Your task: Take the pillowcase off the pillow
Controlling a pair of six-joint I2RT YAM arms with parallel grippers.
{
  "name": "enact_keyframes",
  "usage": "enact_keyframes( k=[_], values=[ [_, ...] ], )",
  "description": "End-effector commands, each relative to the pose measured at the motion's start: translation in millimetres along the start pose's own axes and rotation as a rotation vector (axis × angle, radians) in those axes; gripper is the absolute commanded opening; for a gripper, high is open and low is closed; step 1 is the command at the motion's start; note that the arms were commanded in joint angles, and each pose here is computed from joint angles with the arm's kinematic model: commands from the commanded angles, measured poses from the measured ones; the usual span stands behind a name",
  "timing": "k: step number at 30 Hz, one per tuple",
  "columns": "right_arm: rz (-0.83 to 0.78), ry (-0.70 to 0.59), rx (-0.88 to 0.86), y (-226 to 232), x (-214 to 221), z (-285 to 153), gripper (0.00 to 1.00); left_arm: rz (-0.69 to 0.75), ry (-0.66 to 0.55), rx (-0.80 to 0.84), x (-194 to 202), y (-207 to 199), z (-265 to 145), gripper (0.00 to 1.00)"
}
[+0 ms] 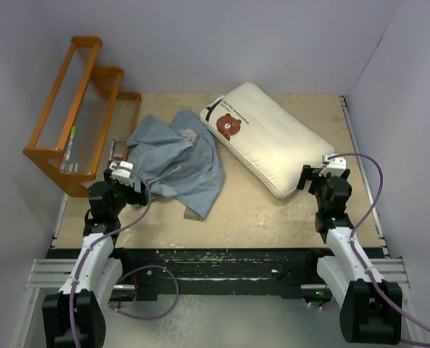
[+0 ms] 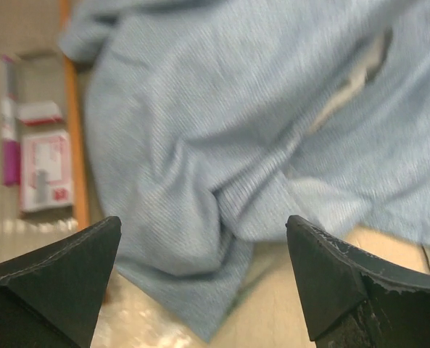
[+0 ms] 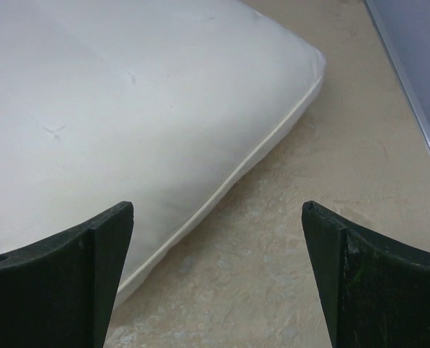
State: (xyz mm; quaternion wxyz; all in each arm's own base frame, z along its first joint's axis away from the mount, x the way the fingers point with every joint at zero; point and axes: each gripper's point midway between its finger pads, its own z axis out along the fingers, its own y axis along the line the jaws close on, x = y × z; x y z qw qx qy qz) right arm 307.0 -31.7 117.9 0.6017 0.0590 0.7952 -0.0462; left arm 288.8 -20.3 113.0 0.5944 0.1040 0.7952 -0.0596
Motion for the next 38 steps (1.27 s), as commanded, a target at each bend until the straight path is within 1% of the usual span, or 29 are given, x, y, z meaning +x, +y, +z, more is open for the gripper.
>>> enact_keyframes(
  k=[1, 3, 4, 5, 9, 10, 11, 13, 14, 15, 16, 20, 22, 28, 31, 33, 38],
  values=[
    [-0.040, -0.061, -0.008, -0.7, -12.3, -2.8, 1.00, 0.044, -0.040, 0.113, 2.3, -18.2, 2.2, 0.99],
    [-0.026, -0.069, 0.018, -4.9, -13.2, -4.7, 1.00, 0.046, -0.055, 0.101, 1.1, -17.8, -1.7, 0.99],
    [-0.015, -0.069, 0.040, -8.5, -13.3, -5.3, 1.00, 0.041, -0.068, 0.074, 0.7, -14.7, -4.3, 0.99],
    [-0.001, -0.067, 0.056, -10.8, -12.5, -5.7, 1.00, 0.029, -0.085, 0.034, -0.5, -9.5, -7.0, 0.97],
    [0.012, -0.057, 0.090, -16.2, -12.0, -4.4, 1.00, -0.017, -0.116, -0.107, 1.1, 9.2, -18.2, 0.39],
    [0.003, -0.051, 0.079, -14.4, -11.7, -3.3, 1.00, -0.034, -0.121, -0.169, 3.2, 18.5, -22.1, 0.89],
    [-0.004, -0.039, 0.072, -13.1, -10.1, -1.7, 1.00, -0.054, -0.134, -0.203, 4.7, 22.6, -25.1, 0.99],
    [-0.001, -0.023, 0.076, -13.5, -8.3, -0.4, 1.00, -0.027, -0.148, -0.156, 9.5, 13.1, -27.2, 0.99],
    [0.003, -0.026, 0.075, -13.3, -8.9, -0.9, 1.00, 0.007, -0.189, -0.109, 5.6, 4.8, -27.0, 0.99],
    [0.003, -0.036, 0.071, -12.8, -10.4, -2.0, 1.00, 0.039, -0.192, -0.057, 5.2, -4.4, -27.9, 0.99],
    [0.001, -0.053, 0.069, -12.7, -13.3, -4.2, 1.00, 0.049, -0.201, -0.050, 4.3, -5.5, -27.7, 0.99],
    [0.022, -0.125, 0.109, -20.6, -17.4, -14.3, 1.00, -0.005, -0.139, -0.105, 9.0, 6.9, -19.7, 0.99],
    [0.036, -0.115, 0.132, -24.0, -16.7, -13.9, 1.00, -0.015, -0.106, -0.119, 12.3, 11.2, -15.1, 0.99],
    [0.035, -0.092, 0.135, -24.1, -12.8, -11.1, 1.00, -0.008, -0.150, -0.122, 8.3, 8.7, -23.0, 0.99],
    [0.035, -0.088, 0.135, -24.1, -12.7, -10.2, 1.00, -0.009, -0.141, -0.122, 8.5, 9.5, -20.7, 0.99],
    [0.035, -0.091, 0.134, -23.9, -13.2, -10.7, 1.00, -0.019, -0.112, -0.128, 12.5, 11.9, -17.0, 0.99],
    [0.035, -0.094, 0.132, -23.7, -13.4, -11.7, 1.00, -0.011, -0.131, -0.121, 10.1, 9.8, -19.2, 0.99]
  ],
)
